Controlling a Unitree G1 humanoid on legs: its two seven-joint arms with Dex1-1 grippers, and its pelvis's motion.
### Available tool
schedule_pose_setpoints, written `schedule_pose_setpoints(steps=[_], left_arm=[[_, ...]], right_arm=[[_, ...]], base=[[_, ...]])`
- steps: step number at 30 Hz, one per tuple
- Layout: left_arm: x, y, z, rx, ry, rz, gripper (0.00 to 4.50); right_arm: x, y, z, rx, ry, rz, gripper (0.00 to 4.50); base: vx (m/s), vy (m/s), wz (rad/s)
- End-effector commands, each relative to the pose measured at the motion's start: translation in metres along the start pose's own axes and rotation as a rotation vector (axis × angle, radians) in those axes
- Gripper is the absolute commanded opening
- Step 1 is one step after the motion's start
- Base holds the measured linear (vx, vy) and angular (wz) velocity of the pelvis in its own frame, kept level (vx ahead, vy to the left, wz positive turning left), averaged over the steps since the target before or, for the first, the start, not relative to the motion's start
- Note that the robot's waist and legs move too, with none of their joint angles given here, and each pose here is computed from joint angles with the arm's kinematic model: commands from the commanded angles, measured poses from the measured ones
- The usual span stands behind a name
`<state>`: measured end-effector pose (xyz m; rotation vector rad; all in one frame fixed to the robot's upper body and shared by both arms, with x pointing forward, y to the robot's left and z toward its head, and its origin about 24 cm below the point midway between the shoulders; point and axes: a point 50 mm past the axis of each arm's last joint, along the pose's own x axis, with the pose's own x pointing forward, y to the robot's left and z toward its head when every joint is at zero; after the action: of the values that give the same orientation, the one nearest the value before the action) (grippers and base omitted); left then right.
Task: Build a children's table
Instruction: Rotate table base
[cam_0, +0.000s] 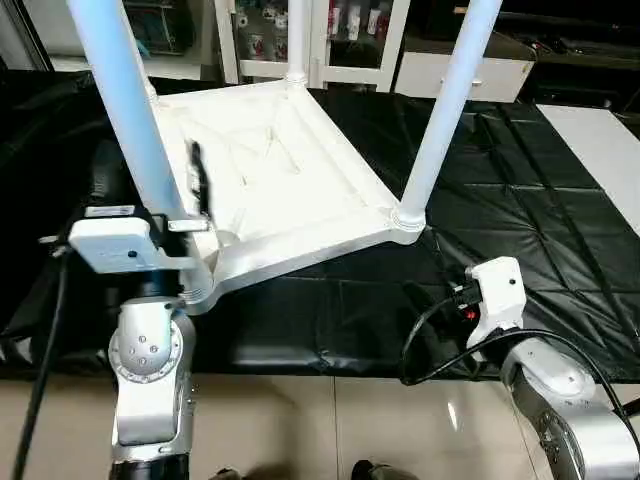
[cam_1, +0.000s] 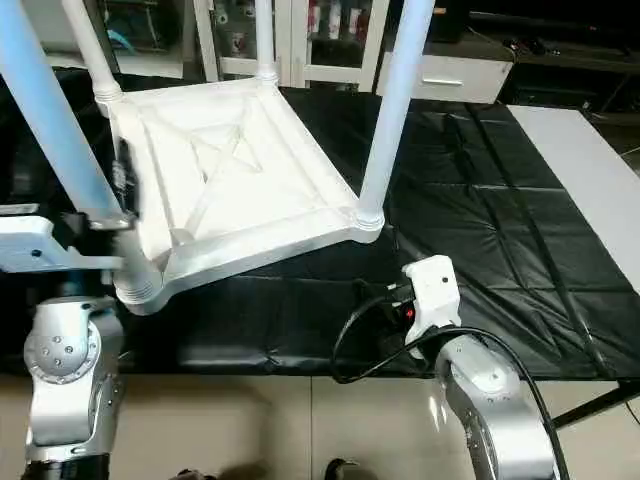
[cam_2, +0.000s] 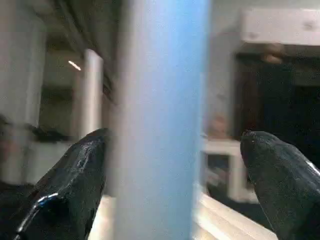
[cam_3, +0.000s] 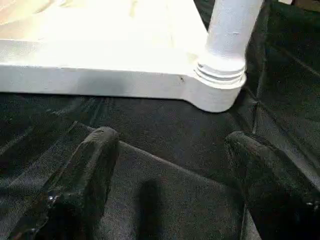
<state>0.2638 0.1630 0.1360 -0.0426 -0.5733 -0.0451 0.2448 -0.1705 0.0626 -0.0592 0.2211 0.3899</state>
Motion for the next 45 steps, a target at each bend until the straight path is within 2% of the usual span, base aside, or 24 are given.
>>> schedule_pose_setpoints(steps=[1, 3, 6, 7, 8, 9, 10, 11, 13, 14, 15, 17, 20, 23, 26, 27, 29, 31, 34, 36, 39, 41, 43, 45], left_arm=[[-0.003, -0.01, -0.018, -0.14, 0.113, -0.176, 4.45], [-0.006, -0.014, -0.03, -0.232, 0.198, -0.319, 4.45], [-0.007, -0.015, -0.038, -0.247, 0.261, -0.425, 4.45], [-0.012, -0.02, -0.053, -0.264, 0.391, -0.618, 4.45], [-0.012, -0.02, -0.053, -0.264, 0.391, -0.618, 4.45], [-0.016, -0.023, -0.06, -0.275, 0.458, -0.719, 4.45], [-0.021, -0.027, -0.067, -0.261, 0.523, -0.822, 4.45], [-0.021, -0.027, -0.067, -0.261, 0.523, -0.822, 4.45], [-0.027, -0.03, -0.074, -0.248, 0.606, -0.946, 4.45], [-0.03, -0.036, -0.08, -0.236, 0.66, -1.056, 4.45], [-0.03, -0.036, -0.08, -0.236, 0.66, -1.056, 4.45], [-0.026, -0.052, -0.091, -0.207, 0.731, -1.227, 4.45], [-0.024, -0.056, -0.092, -0.203, 0.73, -1.244, 4.45], [-0.014, -0.08, -0.098, -0.152, 0.729, -1.326, 4.45], [-0.01, -0.094, -0.1, -0.124, 0.718, -1.353, 4.45], [-0.01, -0.094, -0.1, -0.124, 0.718, -1.353, 4.45], [-0.003, -0.108, -0.103, -0.075, 0.7, -1.332, 4.45], [0.013, -0.128, -0.106, -0.012, 0.665, -1.224, 4.45], [0.03, -0.14, -0.104, 0.062, 0.597, -1.069, 4.45], [0.038, -0.149, -0.102, 0.048, 0.565, -0.981, 4.45], [0.039, -0.153, -0.101, 0.037, 0.558, -0.959, 4.45], [0.041, -0.159, -0.098, -0.015, 0.53, -0.93, 4.45], [0.04, -0.162, -0.094, -0.108, 0.501, -0.95, 4.45], [0.029, -0.16, -0.089, -0.21, 0.472, -1.09, 4.45]], right_arm=[[0.0, -0.001, -0.001, 0.003, -0.005, -0.004, 3.71], [0.001, -0.001, -0.001, 0.003, -0.006, -0.001, 3.71], [0.002, 0.0, 0.0, 0.003, -0.006, 0.002, 3.71], [0.003, 0.001, -0.001, 0.0, -0.002, 0.014, 3.71], [0.003, 0.001, -0.001, 0.0, -0.002, 0.014, 3.71], [0.004, 0.001, -0.002, -0.002, 0.001, 0.021, 3.71], [0.004, 0.002, -0.002, -0.007, 0.006, 0.029, 3.71], [0.004, 0.002, -0.002, -0.007, 0.006, 0.029, 3.71], [0.005, 0.002, -0.003, -0.011, 0.01, 0.036, 3.71], [0.005, 0.002, -0.003, -0.013, 0.01, 0.039, 3.71], [0.005, 0.002, -0.003, -0.013, 0.01, 0.039, 3.71], [0.006, 0.002, -0.003, -0.017, 0.008, 0.04, 3.71], [0.006, 0.001, -0.003, -0.018, 0.007, 0.038, 3.71], [0.006, 0.001, -0.003, -0.018, 0.004, 0.035, 3.71], [0.006, 0.002, -0.003, -0.017, 0.004, 0.034, 3.71], [0.006, 0.002, -0.003, -0.017, 0.004, 0.034, 3.71], [0.006, 0.003, -0.003, -0.016, 0.003, 0.034, 3.71], [0.005, 0.003, -0.004, -0.015, 0.002, 0.031, 3.71], [0.004, 0.003, -0.004, -0.013, 0.003, 0.028, 3.71], [0.004, 0.003, -0.005, -0.012, 0.005, 0.027, 3.71], [0.004, 0.003, -0.005, -0.011, 0.005, 0.027, 3.71], [0.003, 0.003, -0.005, -0.011, 0.003, 0.025, 3.71], [0.002, 0.002, -0.004, -0.011, 0.0, 0.02, 3.71], [0.0, -0.002, -0.004, -0.012, -0.002, 0.012, 3.71]], base=[[0.0, 0.0, 0.0], [0.0, 0.0, 0.0], [0.0, 0.0, 0.0], [0.0, 0.0, 0.0], [0.0, 0.0, 0.0], [0.0, 0.0, 0.0], [0.0, 0.0, 0.0], [0.0, 0.0, 0.0], [0.0, 0.0, 0.0], [0.0, 0.0, 0.0], [0.0, 0.0, 0.0], [0.0, 0.0, 0.0], [0.0, 0.0, 0.0], [0.0, 0.0, 0.0], [0.0, 0.0, 0.0], [0.0, 0.0, 0.0], [0.0, 0.0, 0.0], [0.0, 0.0, 0.0], [0.0, 0.0, 0.0], [0.0, 0.0, 0.0], [0.0, 0.0, 0.0], [0.0, 0.0, 0.0], [0.0, 0.0, 0.0], [0.0, 0.0, 0.0]])
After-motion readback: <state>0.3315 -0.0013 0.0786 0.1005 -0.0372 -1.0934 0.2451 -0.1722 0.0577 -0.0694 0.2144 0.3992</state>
